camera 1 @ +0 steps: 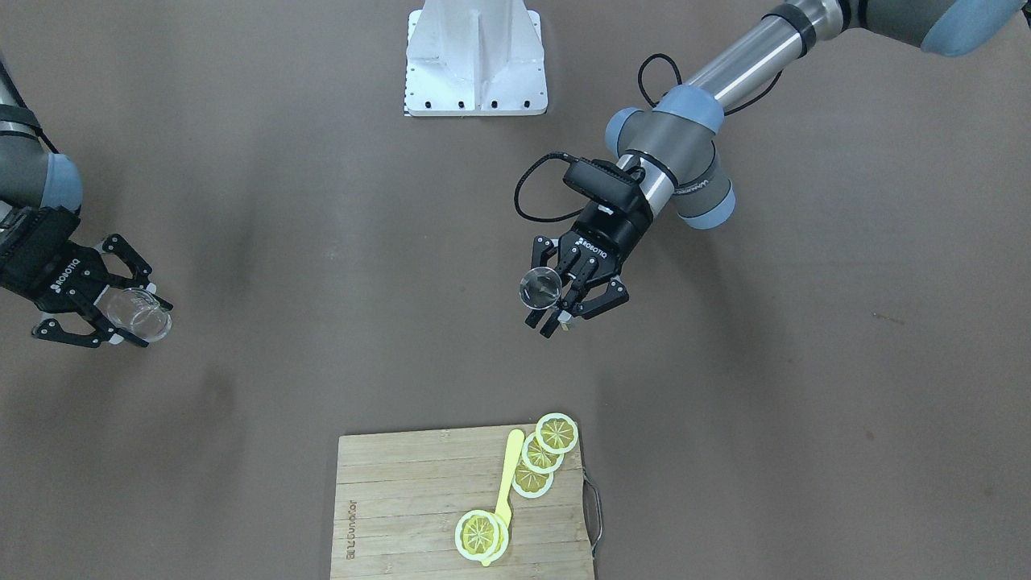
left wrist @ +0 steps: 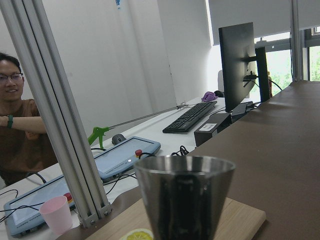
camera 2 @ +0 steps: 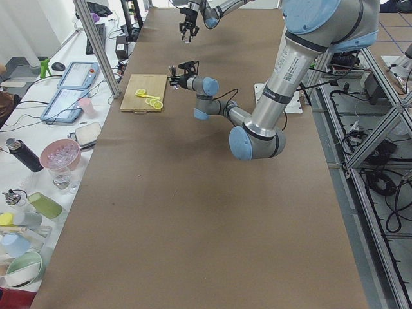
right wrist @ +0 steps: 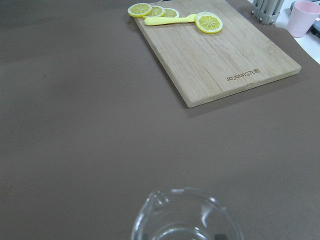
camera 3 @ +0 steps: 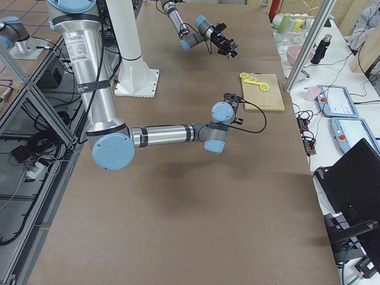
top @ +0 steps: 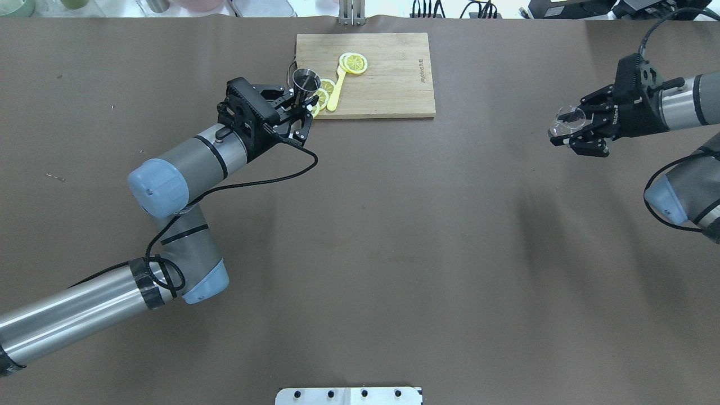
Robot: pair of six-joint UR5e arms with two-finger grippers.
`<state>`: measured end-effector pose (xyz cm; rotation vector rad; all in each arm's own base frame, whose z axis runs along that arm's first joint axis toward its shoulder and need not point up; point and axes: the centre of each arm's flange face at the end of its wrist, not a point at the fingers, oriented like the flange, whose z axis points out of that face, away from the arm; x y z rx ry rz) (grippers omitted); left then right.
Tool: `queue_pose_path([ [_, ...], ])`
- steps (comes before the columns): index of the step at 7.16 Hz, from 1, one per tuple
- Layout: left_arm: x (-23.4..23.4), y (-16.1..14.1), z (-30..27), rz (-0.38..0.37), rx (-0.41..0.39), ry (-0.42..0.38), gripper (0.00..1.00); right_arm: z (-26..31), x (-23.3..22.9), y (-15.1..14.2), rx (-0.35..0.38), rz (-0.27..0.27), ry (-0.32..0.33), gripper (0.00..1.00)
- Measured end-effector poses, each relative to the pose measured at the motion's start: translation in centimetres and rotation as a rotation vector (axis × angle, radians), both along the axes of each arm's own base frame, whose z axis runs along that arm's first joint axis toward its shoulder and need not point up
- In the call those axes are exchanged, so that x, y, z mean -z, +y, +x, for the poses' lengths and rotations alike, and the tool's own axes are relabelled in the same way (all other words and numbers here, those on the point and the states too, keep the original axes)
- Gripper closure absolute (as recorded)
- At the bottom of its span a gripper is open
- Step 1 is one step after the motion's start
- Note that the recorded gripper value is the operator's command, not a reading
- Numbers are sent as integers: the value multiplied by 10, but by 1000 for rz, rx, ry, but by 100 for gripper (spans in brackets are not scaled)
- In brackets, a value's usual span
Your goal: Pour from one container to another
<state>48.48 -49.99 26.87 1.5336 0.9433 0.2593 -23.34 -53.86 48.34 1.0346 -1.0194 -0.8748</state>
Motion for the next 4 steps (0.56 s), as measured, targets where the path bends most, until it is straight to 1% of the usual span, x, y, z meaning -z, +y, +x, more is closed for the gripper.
queue_pose_path([
  [2,-12,2,-4,4,-15,1,100,-26,-2,9,-21,-45,-53,100],
  [3,-9,-5,-10,1,-6,-4,100,-43,-5,18,-35,-66,-81,100],
  [4,-4,-17,-22,-5,7,-15,100,-58,-10,28,-47,-76,-96,100],
])
